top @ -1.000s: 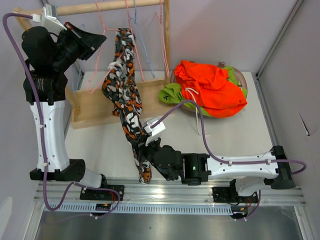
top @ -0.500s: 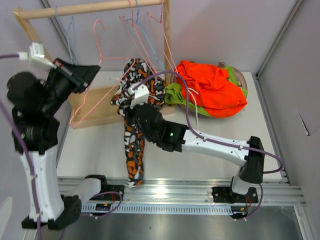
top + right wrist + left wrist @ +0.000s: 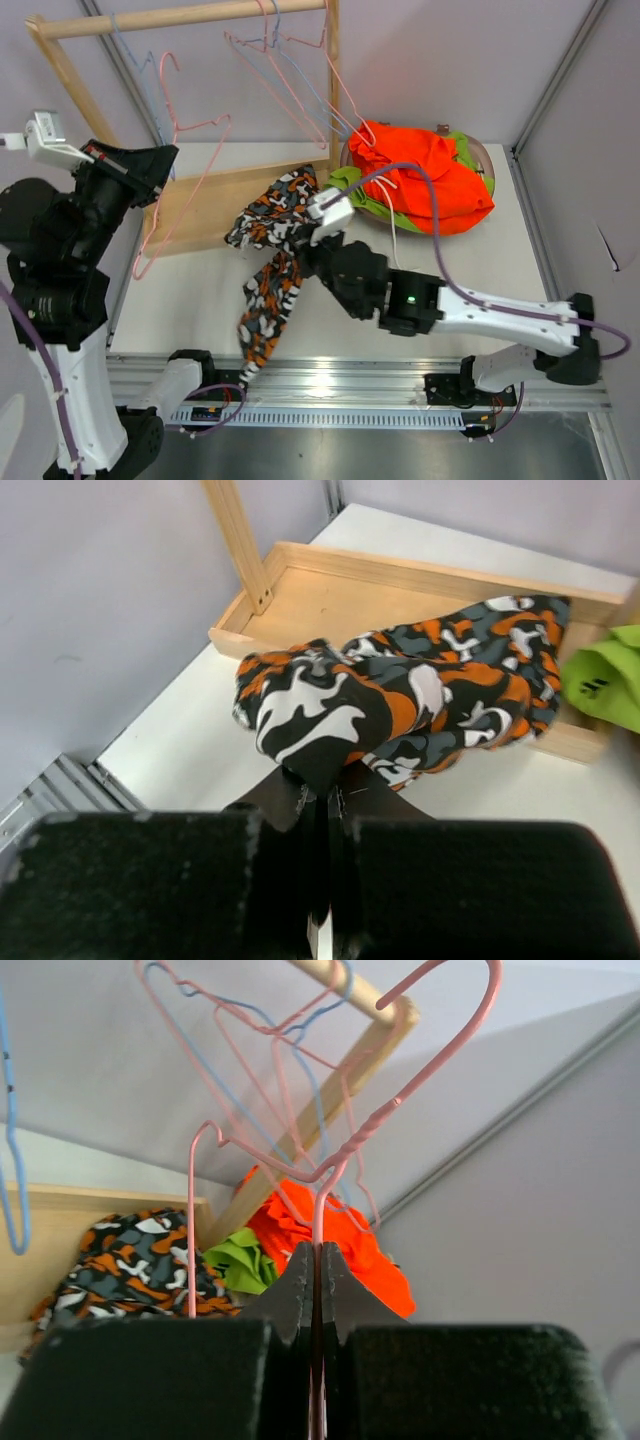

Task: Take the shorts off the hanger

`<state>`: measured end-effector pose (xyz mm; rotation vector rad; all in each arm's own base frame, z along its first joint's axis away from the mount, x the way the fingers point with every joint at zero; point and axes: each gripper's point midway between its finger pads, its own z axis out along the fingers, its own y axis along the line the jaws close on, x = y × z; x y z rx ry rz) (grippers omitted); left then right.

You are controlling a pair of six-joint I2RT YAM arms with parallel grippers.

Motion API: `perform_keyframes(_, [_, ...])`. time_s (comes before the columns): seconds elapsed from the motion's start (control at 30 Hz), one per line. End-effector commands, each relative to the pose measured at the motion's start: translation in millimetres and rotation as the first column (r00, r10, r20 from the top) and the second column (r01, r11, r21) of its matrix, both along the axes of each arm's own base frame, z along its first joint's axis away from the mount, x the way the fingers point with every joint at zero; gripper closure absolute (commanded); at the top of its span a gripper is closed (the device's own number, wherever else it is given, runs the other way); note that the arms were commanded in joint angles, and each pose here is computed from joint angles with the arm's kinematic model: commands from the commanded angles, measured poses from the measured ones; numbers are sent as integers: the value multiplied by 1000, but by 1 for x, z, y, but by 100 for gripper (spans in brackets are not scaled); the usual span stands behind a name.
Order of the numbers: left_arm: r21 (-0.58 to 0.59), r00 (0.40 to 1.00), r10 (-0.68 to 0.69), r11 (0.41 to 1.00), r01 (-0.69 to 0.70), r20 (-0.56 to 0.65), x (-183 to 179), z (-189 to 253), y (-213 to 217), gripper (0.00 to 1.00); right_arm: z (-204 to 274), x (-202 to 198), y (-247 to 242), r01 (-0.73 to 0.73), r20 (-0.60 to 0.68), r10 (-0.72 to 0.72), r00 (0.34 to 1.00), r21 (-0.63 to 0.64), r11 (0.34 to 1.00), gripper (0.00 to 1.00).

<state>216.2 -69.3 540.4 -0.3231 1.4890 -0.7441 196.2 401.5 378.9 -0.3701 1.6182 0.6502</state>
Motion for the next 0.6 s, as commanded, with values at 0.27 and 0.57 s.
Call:
perform_keyframes(0.27, [29,1000,29,999,-29,13,30,-18,6,100,193,57,-194,364,261,-420,869,238,900,100])
perform_keyframes(0.57, [69,1000,15,997,-17,23,31,-24,4,100,281,152,-251,499,386,-578,719,293,816,100])
